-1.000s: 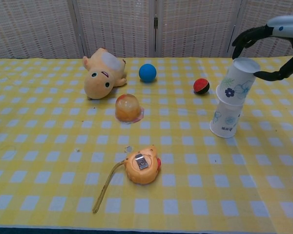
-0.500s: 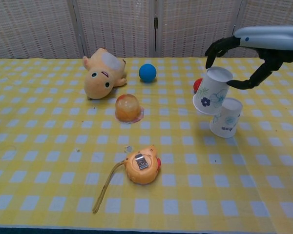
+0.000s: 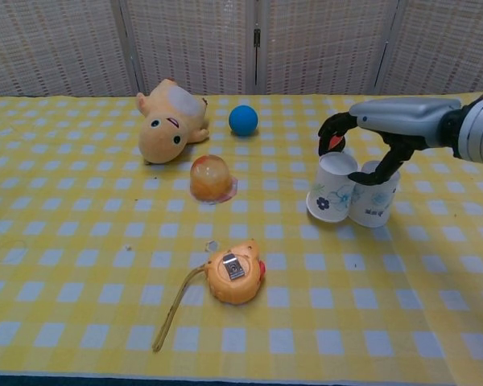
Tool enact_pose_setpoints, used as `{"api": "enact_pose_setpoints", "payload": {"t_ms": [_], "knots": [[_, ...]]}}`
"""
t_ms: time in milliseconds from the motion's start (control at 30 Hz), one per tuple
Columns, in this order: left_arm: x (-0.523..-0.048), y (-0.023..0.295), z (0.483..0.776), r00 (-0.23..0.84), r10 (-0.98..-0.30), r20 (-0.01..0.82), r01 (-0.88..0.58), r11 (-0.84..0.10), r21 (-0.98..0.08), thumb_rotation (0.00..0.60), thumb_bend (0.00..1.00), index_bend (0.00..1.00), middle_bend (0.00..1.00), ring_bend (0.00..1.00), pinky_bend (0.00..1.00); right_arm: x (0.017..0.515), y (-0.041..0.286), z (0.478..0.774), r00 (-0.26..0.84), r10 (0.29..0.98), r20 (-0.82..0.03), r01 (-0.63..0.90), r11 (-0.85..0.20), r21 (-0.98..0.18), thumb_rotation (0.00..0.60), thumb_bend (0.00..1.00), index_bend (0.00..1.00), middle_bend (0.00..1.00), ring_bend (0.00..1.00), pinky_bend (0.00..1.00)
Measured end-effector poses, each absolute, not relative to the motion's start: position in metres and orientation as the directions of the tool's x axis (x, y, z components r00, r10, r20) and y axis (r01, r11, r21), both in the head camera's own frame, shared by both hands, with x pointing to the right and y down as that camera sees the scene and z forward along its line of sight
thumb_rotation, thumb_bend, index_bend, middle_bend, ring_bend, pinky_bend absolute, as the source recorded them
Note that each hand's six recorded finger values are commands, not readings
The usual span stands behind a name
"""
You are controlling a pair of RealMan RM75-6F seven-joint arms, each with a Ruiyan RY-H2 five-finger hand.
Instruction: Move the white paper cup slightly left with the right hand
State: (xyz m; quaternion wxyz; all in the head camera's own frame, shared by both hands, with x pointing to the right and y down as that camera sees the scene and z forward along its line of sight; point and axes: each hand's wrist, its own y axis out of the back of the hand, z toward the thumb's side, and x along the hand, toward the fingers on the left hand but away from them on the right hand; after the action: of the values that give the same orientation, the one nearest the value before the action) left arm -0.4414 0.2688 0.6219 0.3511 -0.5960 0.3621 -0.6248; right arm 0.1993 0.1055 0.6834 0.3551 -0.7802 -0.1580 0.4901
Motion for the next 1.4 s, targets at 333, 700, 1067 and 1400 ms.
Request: {"api": "enact_pose_setpoints", "payload": {"t_ms": [333, 700, 1067, 1400], "knots": [[-0.443, 0.27, 0.623, -0.047, -0.867, 0.496, 0.005, -0.497, -0.868, 0.6, 0.21, 0.05, 0.02, 0.01, 0.0, 0.198, 0.109, 0.694, 0.466, 0.585, -0.664, -0.117, -0.703, -0.702, 0.6, 0.48, 0.35, 0.15, 0.15, 0.05], [-0.442, 0.269, 0.624, -0.043, -0.866, 0.498, 0.004, -0.499, -0.867, 0.6, 0.21, 0.05, 0.02, 0.01, 0.0, 0.204, 0.111, 0.69, 0.467, 0.585, -0.663, -0.124, -0.699, -0.704, 0.6, 0.47, 0.12, 0.12, 0.15, 0.05], [-0.443, 0.267, 0.624, -0.037, -0.874, 0.485, 0.002, -0.485, -0.874, 0.6, 0.21, 0.05, 0.02, 0.01, 0.0, 0.256, 0.111, 0.654, 0.398, 0.715, -0.575, -0.029, -0.616, -0.787, 0.6, 0.47, 0.1, 0.1, 0.15, 0.05], [-0.431, 0.265, 0.62, -0.004, -0.889, 0.458, -0.038, -0.457, -0.888, 0.6, 0.21, 0.06, 0.02, 0.01, 0.0, 0.356, 0.151, 0.597, 0.192, 0.895, -0.402, 0.116, -0.428, -0.896, 0.6, 0.48, 0.1, 0.1, 0.15, 0.05]]}}
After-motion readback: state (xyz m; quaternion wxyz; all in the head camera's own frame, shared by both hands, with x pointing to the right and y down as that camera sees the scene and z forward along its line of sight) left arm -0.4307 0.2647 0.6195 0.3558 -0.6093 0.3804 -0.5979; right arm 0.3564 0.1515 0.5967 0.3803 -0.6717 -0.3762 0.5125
